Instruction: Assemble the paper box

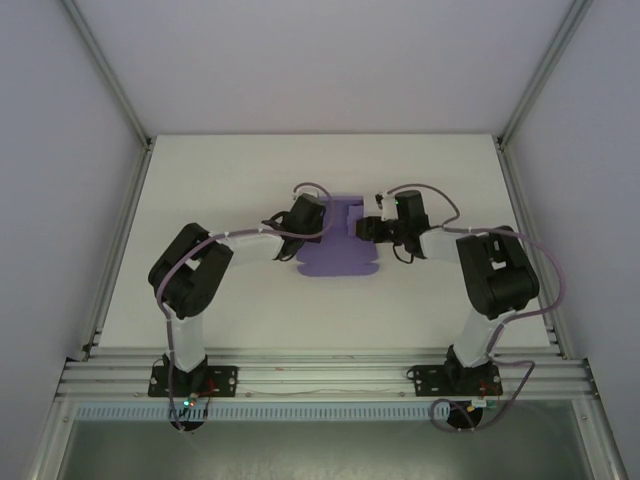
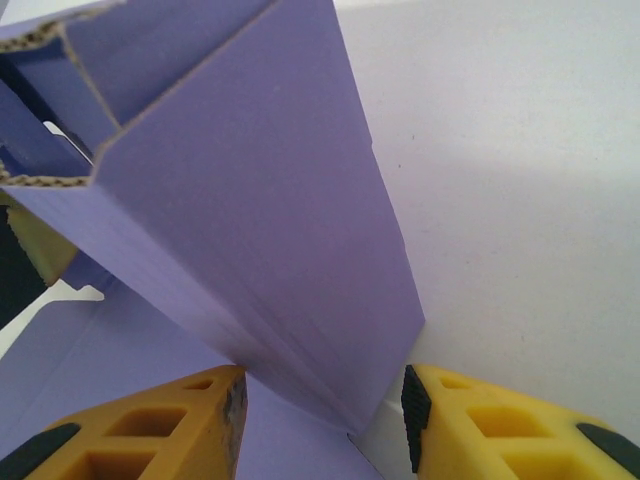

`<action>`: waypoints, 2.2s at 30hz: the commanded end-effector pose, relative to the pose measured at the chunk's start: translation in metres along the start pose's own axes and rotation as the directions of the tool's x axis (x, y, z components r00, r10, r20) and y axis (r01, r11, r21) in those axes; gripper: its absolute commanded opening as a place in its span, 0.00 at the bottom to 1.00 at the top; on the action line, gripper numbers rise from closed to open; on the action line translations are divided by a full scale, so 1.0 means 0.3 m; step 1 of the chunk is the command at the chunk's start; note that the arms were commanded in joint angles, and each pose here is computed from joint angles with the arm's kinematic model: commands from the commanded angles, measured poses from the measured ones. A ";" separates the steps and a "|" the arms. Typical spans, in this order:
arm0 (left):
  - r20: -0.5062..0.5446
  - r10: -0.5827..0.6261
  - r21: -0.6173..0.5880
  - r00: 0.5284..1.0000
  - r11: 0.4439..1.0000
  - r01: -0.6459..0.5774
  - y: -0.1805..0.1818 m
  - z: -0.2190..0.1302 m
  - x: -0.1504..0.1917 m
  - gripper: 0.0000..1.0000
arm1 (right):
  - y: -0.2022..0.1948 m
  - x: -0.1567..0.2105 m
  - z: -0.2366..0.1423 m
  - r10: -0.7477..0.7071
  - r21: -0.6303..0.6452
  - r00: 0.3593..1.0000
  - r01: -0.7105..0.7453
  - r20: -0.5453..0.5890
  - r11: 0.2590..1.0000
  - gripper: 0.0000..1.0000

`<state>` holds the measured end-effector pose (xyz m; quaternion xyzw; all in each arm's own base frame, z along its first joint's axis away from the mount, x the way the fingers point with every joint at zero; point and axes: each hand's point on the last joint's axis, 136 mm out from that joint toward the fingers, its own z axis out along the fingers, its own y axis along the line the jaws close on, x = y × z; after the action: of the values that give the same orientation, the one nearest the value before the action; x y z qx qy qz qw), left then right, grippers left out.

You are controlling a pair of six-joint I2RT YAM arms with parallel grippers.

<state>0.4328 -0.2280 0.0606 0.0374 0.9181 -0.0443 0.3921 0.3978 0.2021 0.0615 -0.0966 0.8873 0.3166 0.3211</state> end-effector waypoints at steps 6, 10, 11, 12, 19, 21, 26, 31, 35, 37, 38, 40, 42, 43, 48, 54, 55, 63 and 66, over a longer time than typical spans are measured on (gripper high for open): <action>-0.067 0.056 0.029 0.996 0.998 -0.054 -0.037 0.013 0.056 0.00 | 0.102 -0.078 -0.011 -0.143 -0.131 0.987 0.151 0.067 0.980 0.52; -0.068 0.054 0.020 0.996 0.998 -0.052 -0.030 0.012 0.058 0.00 | 0.099 -0.072 -0.011 -0.137 -0.127 0.989 0.143 0.060 0.981 0.37; -0.064 0.053 0.019 0.997 0.998 -0.052 -0.030 0.010 0.054 0.00 | 0.087 -0.071 -0.008 -0.135 -0.106 0.989 0.140 0.053 0.984 0.36; -0.063 0.056 0.022 0.996 0.998 -0.054 -0.032 0.009 0.054 0.00 | 0.081 -0.067 -0.006 -0.129 -0.098 0.991 0.133 0.042 0.986 0.37; -0.060 0.056 0.024 0.997 0.998 -0.055 -0.046 0.010 0.051 0.00 | 0.106 -0.070 0.015 -0.093 -0.041 0.994 0.095 0.049 0.995 0.45; -0.060 0.058 0.030 0.996 0.998 -0.057 -0.055 0.009 0.049 0.00 | 0.122 -0.095 0.015 -0.068 -0.022 0.994 0.070 0.086 0.997 0.46; -0.058 0.070 0.023 0.996 0.997 -0.069 -0.061 0.006 0.048 0.00 | 0.071 -0.131 0.029 -0.021 0.177 0.993 -0.001 0.119 0.984 0.45; -0.051 0.071 0.037 0.996 0.997 -0.069 -0.076 0.003 0.045 0.00 | -0.026 -0.109 0.069 0.007 0.365 0.994 -0.046 0.109 0.930 0.45; -0.058 0.084 0.030 0.995 0.996 -0.082 -0.078 0.005 0.047 0.00 | -0.076 -0.090 0.110 0.012 0.409 0.995 -0.051 0.099 0.911 0.30; -0.053 0.088 0.032 0.995 0.996 -0.086 -0.079 0.003 0.046 0.00 | -0.109 -0.083 0.119 0.007 0.455 0.997 -0.042 0.078 0.889 0.26; -0.051 0.088 0.031 0.995 0.996 -0.086 -0.079 0.002 0.045 0.00 | -0.129 -0.086 0.118 0.003 0.489 0.997 -0.038 0.074 0.872 0.23; -0.053 0.089 0.022 0.995 0.996 -0.088 -0.074 0.002 0.041 0.00 | -0.167 -0.093 0.104 0.006 0.547 0.996 -0.057 0.095 0.835 0.18; -0.052 0.086 0.013 0.995 0.996 -0.086 -0.072 -0.002 0.037 0.00 | -0.204 -0.099 0.075 0.011 0.615 0.994 -0.077 0.110 0.785 0.12; -0.050 0.081 0.005 0.995 0.997 -0.081 -0.067 -0.002 0.035 0.00 | -0.222 -0.105 0.056 0.014 0.648 0.992 -0.090 0.122 0.757 0.07; -0.032 0.057 -0.039 0.998 0.998 -0.058 -0.039 -0.018 0.025 0.00 | -0.338 -0.082 -0.075 0.047 0.833 0.983 -0.178 0.180 0.525 0.00; -0.045 0.030 -0.079 0.999 0.996 -0.033 -0.020 -0.011 0.032 0.00 | -0.393 -0.080 -0.168 0.054 0.929 0.976 -0.216 0.210 0.299 0.00; -0.047 0.019 -0.091 0.999 0.996 -0.024 -0.017 -0.009 0.031 0.00 | -0.397 -0.083 -0.178 0.039 0.940 0.978 -0.208 0.205 0.271 0.00; -0.040 -0.018 -0.113 0.999 0.994 0.014 -0.009 0.001 0.028 0.00 | -0.393 -0.105 -0.210 -0.037 0.921 0.953 -0.279 0.300 0.271 0.00; -0.045 -0.023 -0.100 0.999 0.995 0.018 -0.020 0.004 0.029 0.00 | -0.380 -0.113 -0.183 -0.058 0.906 0.955 -0.255 0.290 0.336 0.00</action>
<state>0.4382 -0.2661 0.0742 0.0269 0.9095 -0.0678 0.4092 0.4392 0.1525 0.0533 0.1489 0.9077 -0.0990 0.3796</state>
